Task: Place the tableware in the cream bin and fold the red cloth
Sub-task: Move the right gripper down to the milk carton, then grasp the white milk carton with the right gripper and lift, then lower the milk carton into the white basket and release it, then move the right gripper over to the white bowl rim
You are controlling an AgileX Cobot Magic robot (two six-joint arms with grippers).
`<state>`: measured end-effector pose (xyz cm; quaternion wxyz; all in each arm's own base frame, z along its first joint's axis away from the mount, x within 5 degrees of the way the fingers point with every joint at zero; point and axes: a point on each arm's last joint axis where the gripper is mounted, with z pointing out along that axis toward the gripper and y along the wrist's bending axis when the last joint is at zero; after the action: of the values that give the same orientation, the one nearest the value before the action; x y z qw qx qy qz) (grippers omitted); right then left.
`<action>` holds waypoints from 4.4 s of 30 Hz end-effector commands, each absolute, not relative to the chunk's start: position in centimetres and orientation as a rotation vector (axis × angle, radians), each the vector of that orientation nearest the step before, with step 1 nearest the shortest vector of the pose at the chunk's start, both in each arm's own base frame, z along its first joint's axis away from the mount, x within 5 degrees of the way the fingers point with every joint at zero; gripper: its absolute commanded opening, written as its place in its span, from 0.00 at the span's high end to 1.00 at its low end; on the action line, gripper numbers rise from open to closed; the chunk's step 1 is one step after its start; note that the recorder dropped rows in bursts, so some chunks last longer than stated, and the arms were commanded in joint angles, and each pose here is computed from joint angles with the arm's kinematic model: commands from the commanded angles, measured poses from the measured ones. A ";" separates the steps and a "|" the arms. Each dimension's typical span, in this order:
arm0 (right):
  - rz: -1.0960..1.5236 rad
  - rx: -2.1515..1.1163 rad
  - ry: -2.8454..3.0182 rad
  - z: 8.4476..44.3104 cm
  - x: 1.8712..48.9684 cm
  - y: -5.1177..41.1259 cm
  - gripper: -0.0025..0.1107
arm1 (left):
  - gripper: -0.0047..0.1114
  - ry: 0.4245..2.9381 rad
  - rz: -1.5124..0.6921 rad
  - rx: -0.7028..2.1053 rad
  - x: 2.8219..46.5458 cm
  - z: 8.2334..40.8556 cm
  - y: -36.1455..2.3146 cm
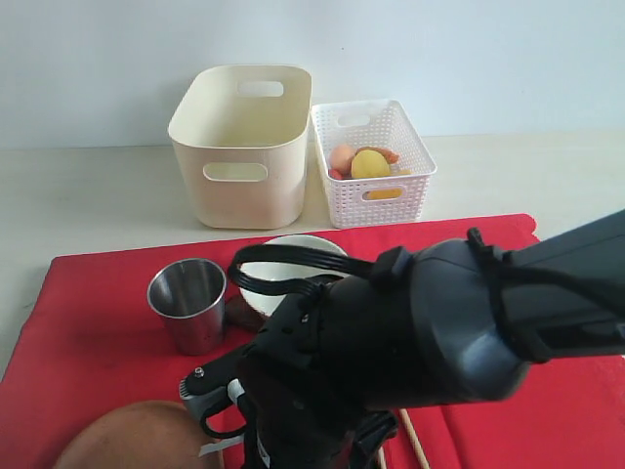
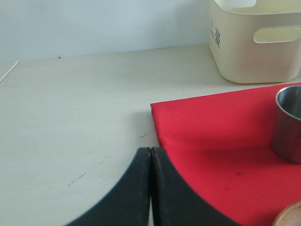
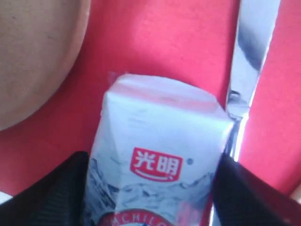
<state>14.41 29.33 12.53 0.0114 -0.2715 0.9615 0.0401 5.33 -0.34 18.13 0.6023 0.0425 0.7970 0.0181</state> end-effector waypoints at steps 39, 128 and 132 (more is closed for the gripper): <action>0.224 -0.381 2.081 29.1 30.6 13.9 0.98 | 0.96 1.835 0.049 0.096 5.3 18.1 -0.3; 0.093 -0.554 2.850 22.7 26.1 10.2 0.41 | 0.96 1.835 0.049 0.096 5.3 18.1 -0.3; 0.079 -0.668 2.920 20.4 25.8 12.1 0.41 | 0.96 1.835 0.049 0.096 5.3 18.1 -0.3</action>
<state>26.07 10.92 21.61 0.0947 -0.1996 0.9750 0.0225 5.33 -0.34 18.13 0.6023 0.0425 0.7970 0.0181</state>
